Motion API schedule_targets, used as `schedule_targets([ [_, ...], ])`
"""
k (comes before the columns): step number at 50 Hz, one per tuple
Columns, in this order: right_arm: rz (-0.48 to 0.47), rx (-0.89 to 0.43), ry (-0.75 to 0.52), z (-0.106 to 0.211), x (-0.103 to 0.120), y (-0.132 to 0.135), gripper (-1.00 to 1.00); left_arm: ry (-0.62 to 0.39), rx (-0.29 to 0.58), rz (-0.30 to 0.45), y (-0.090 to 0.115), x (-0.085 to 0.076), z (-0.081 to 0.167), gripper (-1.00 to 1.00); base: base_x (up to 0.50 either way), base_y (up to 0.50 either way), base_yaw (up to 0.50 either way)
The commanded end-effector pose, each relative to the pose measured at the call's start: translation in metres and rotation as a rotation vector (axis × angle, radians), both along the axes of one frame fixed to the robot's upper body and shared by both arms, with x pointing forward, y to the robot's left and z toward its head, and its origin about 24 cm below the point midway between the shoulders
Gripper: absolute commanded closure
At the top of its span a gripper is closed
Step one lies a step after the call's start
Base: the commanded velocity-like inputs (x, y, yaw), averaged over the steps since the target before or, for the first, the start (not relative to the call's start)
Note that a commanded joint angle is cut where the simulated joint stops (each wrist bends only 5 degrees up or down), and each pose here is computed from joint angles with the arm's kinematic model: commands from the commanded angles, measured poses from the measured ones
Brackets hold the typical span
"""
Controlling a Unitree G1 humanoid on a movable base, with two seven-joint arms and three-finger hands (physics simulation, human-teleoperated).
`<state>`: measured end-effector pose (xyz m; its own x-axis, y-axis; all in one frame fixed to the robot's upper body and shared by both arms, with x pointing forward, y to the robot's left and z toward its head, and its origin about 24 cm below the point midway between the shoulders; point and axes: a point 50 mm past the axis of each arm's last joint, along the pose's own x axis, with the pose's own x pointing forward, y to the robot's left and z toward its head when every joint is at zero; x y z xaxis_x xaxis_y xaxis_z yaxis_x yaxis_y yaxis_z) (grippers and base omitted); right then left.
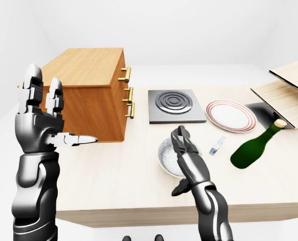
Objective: Put the bowl on the top of the cabinet.
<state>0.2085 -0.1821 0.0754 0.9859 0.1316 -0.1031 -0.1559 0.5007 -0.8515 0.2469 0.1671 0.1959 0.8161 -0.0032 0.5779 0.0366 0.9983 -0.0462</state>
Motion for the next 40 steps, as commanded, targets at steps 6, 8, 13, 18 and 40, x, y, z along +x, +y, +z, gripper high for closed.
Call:
schedule_targets([
  [6, 0.064, -0.143, 0.018, -0.006, 0.027, 0.027, -1.00, -0.001, -0.003, -0.002, -0.002, 0.000, 0.000, -1.00, 0.00, 0.00, 0.00],
  [8, 0.068, -0.156, 0.027, -0.009, 0.028, 0.026, -1.00, -0.003, -0.003, -0.002, -0.002, 0.000, 0.001, -1.00, 0.00, 0.00, 0.00],
  [13, 0.068, -0.166, 0.053, -0.016, 0.027, 0.024, -1.00, -0.005, -0.003, -0.004, -0.002, 0.000, 0.001, -1.00, 0.00, 0.00, 0.00],
  [18, 0.057, -0.188, 0.079, -0.023, 0.021, 0.017, -1.00, -0.005, -0.005, -0.003, -0.002, 0.000, 0.001, -1.00, 0.00, 0.00, 0.00],
  [40, 0.002, -0.239, 0.147, -0.043, 0.010, -0.002, -0.98, 0.000, -0.007, -0.002, -0.001, 0.000, 0.000, -1.00, 0.00, 0.00, 0.00],
])
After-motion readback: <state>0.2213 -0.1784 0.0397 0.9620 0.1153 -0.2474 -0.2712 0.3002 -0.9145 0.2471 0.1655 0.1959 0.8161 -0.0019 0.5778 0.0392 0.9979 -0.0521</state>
